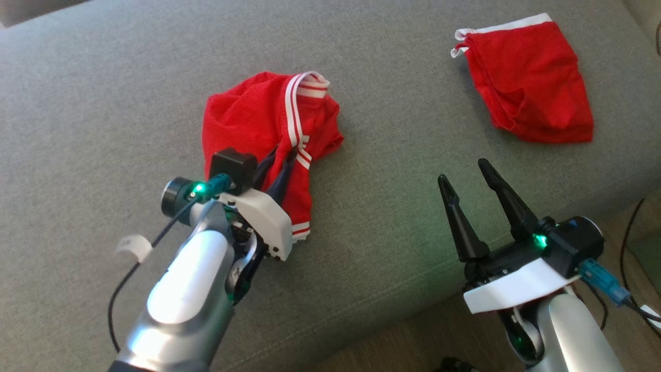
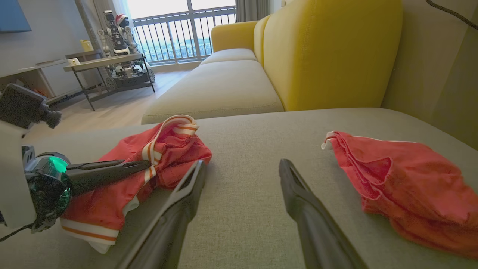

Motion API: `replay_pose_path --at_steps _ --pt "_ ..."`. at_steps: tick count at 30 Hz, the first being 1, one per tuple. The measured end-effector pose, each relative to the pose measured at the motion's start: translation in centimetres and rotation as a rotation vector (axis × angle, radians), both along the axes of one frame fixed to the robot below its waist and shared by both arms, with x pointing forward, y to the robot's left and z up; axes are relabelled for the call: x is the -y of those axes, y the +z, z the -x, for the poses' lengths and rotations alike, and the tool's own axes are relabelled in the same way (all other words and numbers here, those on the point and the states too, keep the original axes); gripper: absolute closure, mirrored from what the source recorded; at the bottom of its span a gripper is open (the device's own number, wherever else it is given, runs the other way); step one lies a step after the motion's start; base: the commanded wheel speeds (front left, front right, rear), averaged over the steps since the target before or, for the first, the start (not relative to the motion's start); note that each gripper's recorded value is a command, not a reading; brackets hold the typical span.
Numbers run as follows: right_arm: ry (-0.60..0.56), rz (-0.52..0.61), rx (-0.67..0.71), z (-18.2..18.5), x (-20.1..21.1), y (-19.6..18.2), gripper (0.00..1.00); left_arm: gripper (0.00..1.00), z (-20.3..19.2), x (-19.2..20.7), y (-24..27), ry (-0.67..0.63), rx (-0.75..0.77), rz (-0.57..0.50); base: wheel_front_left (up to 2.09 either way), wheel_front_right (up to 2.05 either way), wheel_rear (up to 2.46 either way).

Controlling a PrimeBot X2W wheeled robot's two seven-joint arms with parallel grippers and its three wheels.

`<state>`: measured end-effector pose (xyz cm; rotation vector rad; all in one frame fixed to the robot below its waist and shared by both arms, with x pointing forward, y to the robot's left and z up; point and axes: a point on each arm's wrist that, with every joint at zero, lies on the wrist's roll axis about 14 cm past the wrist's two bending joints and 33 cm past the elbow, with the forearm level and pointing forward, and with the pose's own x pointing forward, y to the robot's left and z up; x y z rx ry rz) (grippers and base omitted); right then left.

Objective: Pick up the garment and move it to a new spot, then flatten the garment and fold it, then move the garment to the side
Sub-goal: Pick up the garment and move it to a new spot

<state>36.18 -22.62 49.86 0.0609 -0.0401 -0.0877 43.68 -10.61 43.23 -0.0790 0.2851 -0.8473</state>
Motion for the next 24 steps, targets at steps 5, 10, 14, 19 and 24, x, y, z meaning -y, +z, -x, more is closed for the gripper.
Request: replay_pose_path --at_steps 5,10,14,19,24 --pt "0.014 -0.007 -0.022 -0.3 -0.5 -0.8 0.00 0.00 0.2 -0.1 -1.2 0.036 -0.046 0.032 0.00 0.00 0.00" --pt "0.070 -0.022 -0.016 -1.1 -2.2 -0.9 0.00 0.00 -0.7 -2.2 0.3 0.137 -0.015 0.096 0.00 0.00 0.00" --pt "0.128 -0.030 -0.010 -1.8 -4.0 -0.9 0.00 0.00 -1.6 -4.9 2.9 0.252 0.046 0.150 0.00 0.00 0.00" --pt "0.205 -0.043 -0.004 -2.5 -6.6 -0.9 0.00 0.00 -0.4 -9.6 3.8 0.407 0.068 0.161 0.00 0.00 0.00" --pt "0.272 -0.056 0.006 -2.7 -8.8 -0.6 0.00 0.00 1.9 -15.5 4.6 0.590 0.102 0.167 0.00 0.00 0.00"
